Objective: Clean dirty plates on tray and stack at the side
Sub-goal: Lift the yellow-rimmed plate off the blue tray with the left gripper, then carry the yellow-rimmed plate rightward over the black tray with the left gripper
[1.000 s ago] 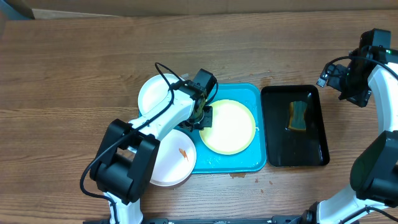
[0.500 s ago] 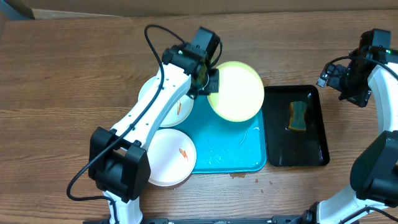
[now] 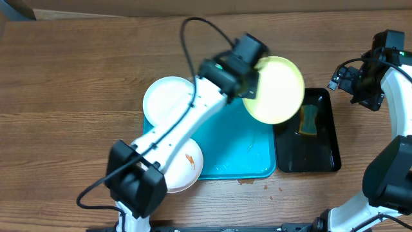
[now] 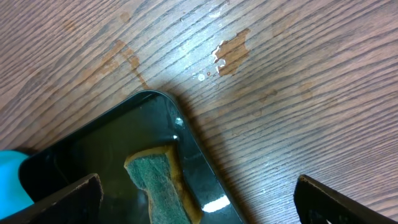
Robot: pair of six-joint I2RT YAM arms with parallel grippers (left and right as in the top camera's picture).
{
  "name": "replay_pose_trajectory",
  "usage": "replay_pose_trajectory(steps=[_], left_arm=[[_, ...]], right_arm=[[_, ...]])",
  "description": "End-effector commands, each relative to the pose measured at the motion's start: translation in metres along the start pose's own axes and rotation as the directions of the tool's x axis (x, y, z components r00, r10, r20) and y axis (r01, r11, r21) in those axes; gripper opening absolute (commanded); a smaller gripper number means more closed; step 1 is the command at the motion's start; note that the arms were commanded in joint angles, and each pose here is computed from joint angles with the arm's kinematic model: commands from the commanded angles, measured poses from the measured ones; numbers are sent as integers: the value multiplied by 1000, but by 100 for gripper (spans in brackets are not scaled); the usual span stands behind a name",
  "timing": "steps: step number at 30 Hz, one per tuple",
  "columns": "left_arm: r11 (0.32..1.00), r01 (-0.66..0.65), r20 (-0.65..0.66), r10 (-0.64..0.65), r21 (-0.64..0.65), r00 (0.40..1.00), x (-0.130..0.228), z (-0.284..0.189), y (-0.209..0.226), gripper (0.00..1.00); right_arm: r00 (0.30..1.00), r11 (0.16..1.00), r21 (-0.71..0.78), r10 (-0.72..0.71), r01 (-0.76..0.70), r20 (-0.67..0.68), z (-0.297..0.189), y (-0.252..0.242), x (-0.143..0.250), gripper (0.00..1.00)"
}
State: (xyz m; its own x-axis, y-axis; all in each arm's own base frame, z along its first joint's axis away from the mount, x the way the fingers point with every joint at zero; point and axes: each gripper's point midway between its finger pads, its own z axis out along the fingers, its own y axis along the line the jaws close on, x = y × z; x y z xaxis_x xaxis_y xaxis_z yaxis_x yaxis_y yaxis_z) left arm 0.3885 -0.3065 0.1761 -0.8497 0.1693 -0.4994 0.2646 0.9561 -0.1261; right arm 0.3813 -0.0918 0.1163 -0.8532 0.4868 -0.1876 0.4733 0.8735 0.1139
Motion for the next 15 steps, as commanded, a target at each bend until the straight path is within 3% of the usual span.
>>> replay_pose_trajectory(steps=[1,8,15], left_arm=[[981,-83,145,109,-174,983,-12,-17,-15,4],[925,-203,250,289,-321,924,-2,-41,-57,4],[864,-243,325,406,-441,854,10,-69,-86,4]], right_arm=[[1000,1000,-8,-2,2,28,-8,2,-5,100],[1000,1000,-8,-2,2,28,-8,2,-5,100],[1000,1000,-8,-2,2,28,-8,2,-5,100]])
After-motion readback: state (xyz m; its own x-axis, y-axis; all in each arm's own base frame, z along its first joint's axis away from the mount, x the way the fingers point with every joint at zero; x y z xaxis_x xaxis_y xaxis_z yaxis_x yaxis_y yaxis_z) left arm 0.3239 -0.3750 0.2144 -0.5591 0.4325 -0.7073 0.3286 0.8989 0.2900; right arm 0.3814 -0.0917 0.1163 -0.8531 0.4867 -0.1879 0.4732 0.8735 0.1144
